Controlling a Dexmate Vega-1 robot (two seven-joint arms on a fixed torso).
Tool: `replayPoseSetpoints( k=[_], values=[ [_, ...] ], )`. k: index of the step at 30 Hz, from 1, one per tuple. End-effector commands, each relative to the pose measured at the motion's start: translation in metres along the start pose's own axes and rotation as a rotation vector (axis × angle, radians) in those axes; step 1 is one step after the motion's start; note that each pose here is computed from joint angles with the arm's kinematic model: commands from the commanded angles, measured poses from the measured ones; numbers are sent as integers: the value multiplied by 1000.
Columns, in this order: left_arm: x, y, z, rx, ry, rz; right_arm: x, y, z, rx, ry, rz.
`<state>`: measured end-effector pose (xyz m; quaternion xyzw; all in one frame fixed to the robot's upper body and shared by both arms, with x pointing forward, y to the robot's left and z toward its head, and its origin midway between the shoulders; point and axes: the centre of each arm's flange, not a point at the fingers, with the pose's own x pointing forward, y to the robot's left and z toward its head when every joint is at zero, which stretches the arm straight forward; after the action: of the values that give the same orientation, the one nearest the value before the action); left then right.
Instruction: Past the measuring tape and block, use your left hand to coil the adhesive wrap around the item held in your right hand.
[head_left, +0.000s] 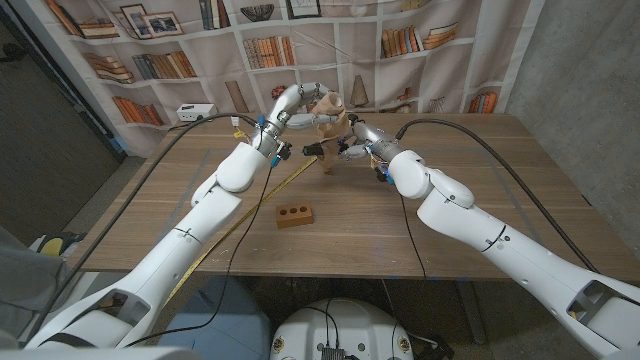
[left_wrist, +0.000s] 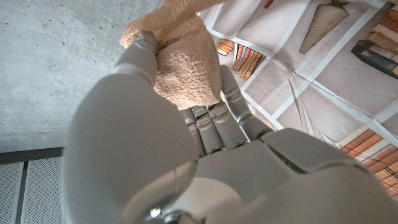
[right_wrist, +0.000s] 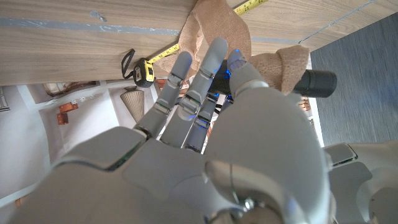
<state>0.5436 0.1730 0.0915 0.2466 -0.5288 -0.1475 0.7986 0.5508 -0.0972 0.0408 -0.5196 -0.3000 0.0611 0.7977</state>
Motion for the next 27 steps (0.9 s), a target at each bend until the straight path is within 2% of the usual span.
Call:
replayPoseSetpoints(
  k=[1,9,17,27],
  values=[
    [-8,-2,7,2,2,16,4,2,1,-6,-14,15],
    [-11,-6,11,-4,-8,18,7,1,-3,-9,-6,22],
    [-13,-11,9,-15,-4,5,7,1,-5,-8,3,24],
    [-10,-18,10,-28,-14,-11,6,1,-8,-5,16,21]
  ],
)
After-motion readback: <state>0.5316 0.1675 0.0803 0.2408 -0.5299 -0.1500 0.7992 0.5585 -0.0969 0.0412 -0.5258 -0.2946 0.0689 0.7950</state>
